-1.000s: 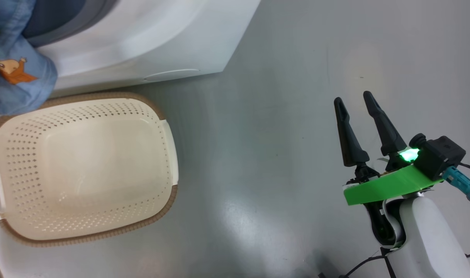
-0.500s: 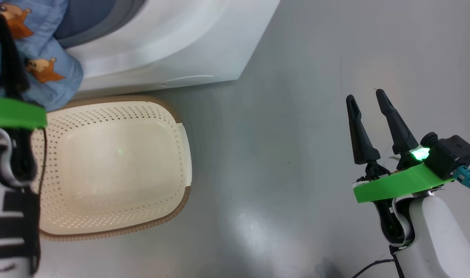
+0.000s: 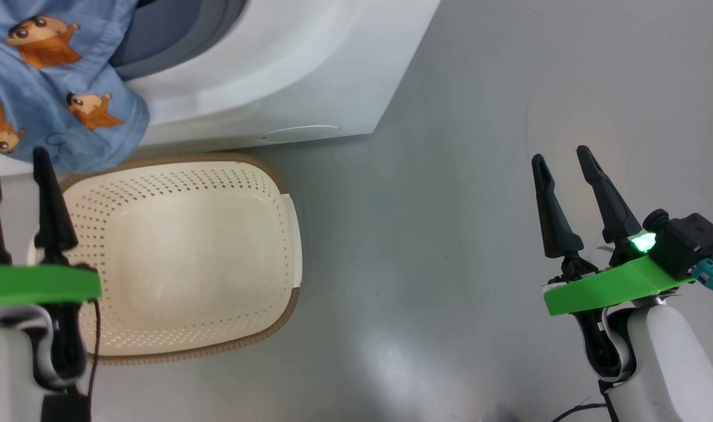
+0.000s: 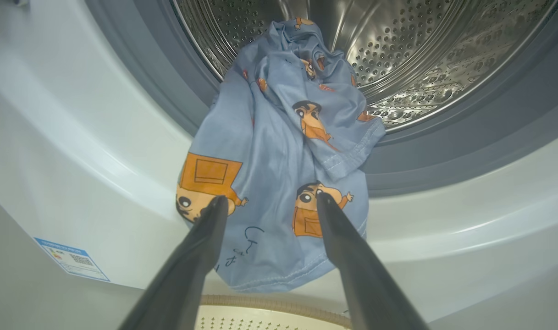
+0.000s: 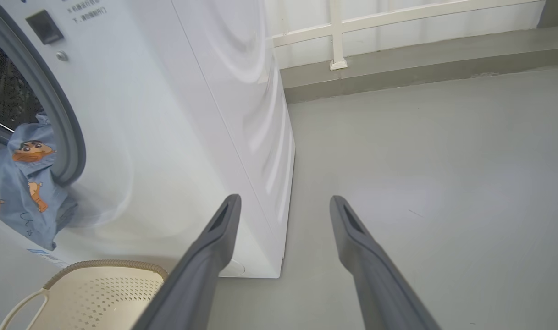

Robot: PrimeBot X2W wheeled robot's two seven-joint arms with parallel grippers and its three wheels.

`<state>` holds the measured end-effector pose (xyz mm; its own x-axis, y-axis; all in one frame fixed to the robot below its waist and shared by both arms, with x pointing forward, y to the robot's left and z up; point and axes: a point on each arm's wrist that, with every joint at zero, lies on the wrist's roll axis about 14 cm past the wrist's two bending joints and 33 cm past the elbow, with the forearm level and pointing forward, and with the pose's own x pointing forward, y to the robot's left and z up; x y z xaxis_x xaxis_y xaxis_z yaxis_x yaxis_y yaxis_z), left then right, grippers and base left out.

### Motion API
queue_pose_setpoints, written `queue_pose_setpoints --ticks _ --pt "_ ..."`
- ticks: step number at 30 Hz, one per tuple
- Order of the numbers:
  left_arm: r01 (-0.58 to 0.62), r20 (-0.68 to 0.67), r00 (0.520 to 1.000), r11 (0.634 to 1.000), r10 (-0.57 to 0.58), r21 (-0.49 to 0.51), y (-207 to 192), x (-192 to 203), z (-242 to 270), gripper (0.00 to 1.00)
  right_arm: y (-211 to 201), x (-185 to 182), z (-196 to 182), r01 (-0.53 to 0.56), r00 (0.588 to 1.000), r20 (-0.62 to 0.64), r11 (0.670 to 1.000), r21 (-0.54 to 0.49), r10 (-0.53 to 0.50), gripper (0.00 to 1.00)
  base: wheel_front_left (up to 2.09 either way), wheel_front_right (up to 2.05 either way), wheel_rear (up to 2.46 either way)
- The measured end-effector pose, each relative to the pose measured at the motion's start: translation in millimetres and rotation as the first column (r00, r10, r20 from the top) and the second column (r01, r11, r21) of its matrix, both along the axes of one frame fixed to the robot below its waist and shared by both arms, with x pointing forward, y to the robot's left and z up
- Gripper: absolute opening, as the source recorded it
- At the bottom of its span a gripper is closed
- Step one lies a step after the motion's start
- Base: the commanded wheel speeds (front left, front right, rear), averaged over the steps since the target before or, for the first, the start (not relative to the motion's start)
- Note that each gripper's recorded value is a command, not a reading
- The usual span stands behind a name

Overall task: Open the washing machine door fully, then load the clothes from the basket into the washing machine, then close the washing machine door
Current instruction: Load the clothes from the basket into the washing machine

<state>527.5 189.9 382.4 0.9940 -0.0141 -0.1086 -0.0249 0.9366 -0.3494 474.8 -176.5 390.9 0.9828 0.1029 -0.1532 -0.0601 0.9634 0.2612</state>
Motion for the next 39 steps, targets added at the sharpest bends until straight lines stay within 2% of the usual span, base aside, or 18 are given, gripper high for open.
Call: queue_pose_setpoints --ticks 10,18,23,39 --pt "-0.034 -0.019 0.999 0.999 0.035 0.023 9.7 -30.9 0.2 1.0 2.3 1.7 5.9 -0.012 1.0 0.015 1.0 -0.003 0.012 1.0 0.0 0.0 0.0" --pt "-0.041 -0.035 0.998 0.999 0.042 0.019 10.6 -36.7 -3.9 1.0 3.5 1.8 5.8 -0.017 1.0 0.015 1.0 -0.003 0.017 1.0 0.0 0.0 0.0" --pt "-0.038 -0.093 0.995 0.999 0.037 -0.005 8.2 -41.0 -22.2 1.0 2.8 1.6 3.4 -0.015 1.0 0.01 1.0 -0.003 0.015 1.0 0.0 0.0 0.0" --pt "-0.012 -0.206 0.979 0.999 0.002 -0.045 7.2 -6.3 -64.8 1.0 0.4 -0.6 -10.7 -0.005 1.0 -0.025 1.0 -0.003 0.005 1.0 0.0 0.0 0.0"
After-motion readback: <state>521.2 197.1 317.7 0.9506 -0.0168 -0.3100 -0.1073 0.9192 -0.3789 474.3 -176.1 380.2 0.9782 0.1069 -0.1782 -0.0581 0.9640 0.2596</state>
